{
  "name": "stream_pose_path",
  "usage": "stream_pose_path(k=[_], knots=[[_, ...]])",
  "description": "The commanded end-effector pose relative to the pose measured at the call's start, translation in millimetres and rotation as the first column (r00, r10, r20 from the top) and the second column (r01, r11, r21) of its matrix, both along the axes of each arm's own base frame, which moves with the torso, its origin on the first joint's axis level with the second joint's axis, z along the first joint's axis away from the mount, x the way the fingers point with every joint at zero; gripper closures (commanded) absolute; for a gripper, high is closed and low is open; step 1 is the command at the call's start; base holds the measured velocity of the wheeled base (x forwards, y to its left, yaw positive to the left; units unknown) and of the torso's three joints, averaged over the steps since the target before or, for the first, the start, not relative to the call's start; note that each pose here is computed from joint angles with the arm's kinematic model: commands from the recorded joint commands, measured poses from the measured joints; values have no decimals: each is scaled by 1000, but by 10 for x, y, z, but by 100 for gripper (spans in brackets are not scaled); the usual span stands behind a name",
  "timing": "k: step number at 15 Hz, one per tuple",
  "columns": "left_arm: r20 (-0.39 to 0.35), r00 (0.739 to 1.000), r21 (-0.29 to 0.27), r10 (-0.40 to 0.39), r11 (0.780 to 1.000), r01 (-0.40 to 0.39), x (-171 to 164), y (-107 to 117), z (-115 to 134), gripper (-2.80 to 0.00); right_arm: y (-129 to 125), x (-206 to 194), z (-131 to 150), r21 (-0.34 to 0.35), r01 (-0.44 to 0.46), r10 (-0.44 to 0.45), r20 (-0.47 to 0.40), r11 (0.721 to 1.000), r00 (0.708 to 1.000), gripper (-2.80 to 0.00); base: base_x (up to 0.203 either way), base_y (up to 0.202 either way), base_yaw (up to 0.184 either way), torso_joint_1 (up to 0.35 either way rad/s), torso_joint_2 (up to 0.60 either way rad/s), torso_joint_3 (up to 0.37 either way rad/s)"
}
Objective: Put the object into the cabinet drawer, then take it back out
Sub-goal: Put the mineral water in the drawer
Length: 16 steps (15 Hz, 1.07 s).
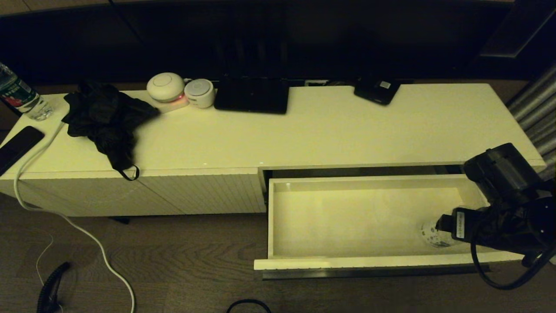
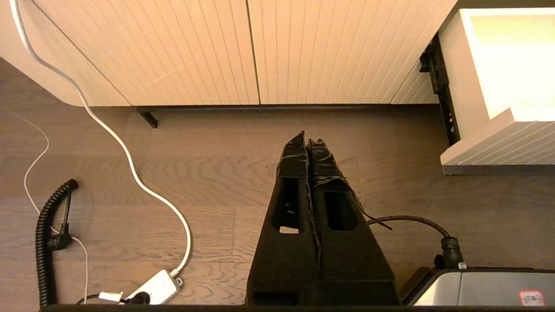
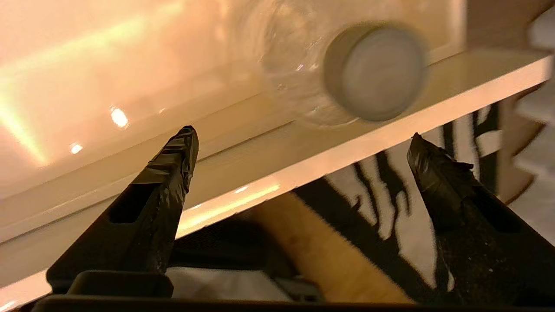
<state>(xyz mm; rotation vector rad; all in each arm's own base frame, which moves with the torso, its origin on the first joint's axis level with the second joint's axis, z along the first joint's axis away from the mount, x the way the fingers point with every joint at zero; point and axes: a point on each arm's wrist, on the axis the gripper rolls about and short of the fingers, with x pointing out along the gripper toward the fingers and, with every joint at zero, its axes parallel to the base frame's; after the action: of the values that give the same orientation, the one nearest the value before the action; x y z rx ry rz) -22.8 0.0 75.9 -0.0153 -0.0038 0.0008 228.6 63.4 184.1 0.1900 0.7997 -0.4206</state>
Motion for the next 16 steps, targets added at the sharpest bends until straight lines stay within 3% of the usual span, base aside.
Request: stream_pose_path(k=[1,7,14,15,16], knots=[[1,1000,0,1,1000,-1,0,0,-4,0,-50,66,-37,13,31,-31,-11,999,999,-280,0,0,0,0,0,0],[1,1000,0,1,1000,-1,0,0,-3,0,-157,231,-47,54,54,-55,27,997,998,-280,0,0,0,0,0,0],[2,1000,0,1,1000,-1,-1,0,-1,0,-247,332,-34,21,39,-40,75,999,996,-280,0,0,0,0,0,0],[1,1000,0,1,1000,-1,0,0,-2,0,-252,328,-34,22,41,-43,75,999,996,0,0,0,0,0,0,0],[4,1000,0,1,1000,-1,-1,0,2,0,-253,320,-40,19,41,-43,72,999,996,0,0,0,0,0,0,0]])
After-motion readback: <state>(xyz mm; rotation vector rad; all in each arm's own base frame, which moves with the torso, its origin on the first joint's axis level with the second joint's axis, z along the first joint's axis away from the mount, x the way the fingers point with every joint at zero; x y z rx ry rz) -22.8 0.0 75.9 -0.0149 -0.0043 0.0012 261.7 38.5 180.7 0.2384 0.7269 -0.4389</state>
